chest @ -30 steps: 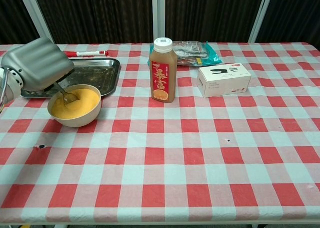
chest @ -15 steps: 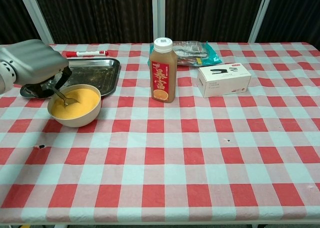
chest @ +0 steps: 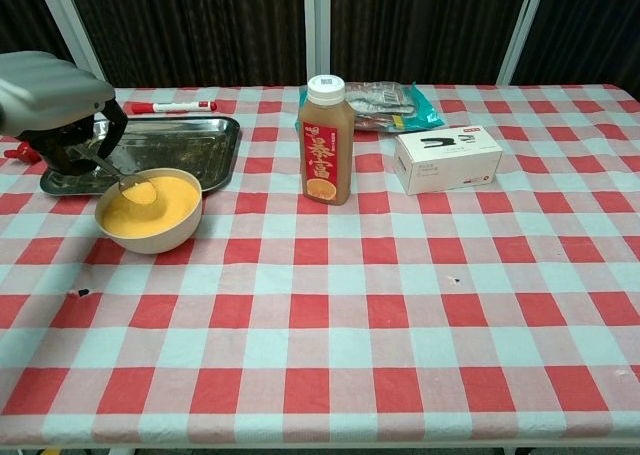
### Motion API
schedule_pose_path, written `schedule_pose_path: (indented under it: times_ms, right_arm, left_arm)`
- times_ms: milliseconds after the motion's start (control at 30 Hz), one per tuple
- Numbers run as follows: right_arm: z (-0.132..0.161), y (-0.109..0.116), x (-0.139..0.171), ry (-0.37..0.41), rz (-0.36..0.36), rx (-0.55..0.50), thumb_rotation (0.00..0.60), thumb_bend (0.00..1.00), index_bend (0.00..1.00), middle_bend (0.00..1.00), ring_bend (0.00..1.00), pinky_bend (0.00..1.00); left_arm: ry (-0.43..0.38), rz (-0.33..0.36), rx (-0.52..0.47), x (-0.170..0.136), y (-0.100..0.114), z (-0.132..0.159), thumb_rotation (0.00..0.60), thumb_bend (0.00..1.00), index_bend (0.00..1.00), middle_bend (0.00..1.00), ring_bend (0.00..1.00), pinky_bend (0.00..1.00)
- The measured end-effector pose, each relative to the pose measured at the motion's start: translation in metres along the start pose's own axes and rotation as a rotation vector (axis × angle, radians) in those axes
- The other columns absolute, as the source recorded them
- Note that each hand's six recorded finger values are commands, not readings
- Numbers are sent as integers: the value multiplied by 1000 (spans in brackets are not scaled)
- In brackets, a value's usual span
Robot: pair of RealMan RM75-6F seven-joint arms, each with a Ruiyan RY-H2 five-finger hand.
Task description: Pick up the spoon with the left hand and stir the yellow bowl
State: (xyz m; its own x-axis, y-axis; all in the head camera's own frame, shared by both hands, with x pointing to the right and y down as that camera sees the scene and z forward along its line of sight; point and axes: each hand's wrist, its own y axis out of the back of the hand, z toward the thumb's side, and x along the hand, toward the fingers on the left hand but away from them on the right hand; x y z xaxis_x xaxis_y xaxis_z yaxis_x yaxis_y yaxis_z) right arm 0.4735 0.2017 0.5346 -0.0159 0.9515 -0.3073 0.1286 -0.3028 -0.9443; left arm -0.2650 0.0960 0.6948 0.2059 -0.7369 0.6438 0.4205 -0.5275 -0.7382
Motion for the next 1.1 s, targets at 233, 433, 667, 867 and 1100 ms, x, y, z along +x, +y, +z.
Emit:
schedule_pose_path:
  times_ms: [233, 433, 667, 867, 1100]
  right_arm:
    - [-1, -1, 0, -2, 1, -1, 600, 188, 104, 284, 133, 231]
    - [-2, -1, 0, -4, 2, -1, 600, 186, 103, 284, 133, 231]
    - [-2, -1, 0, -3, 3, -1, 600, 187, 103, 284, 133, 231]
    - [-2, 0, 1, -5, 1, -1, 600, 187, 103, 284, 133, 231]
    - [-2, 0, 0, -5, 2, -2, 600, 186, 104, 284, 133, 231]
  left_arm:
    - [37, 47, 85, 2, 3, -5, 600, 431, 697, 1000, 1000, 1000]
    - [81, 190, 361, 1, 3, 7, 600, 436, 697, 1000, 1000, 1000]
    - [46, 301, 565, -5, 0, 27, 600, 446, 703, 1000, 1000, 1000]
    - [31, 354, 675, -9, 4, 37, 600, 448, 709, 1000, 1000, 1000]
    - [35, 346, 763, -13, 4, 41, 600, 448, 709, 1000, 1000, 1000]
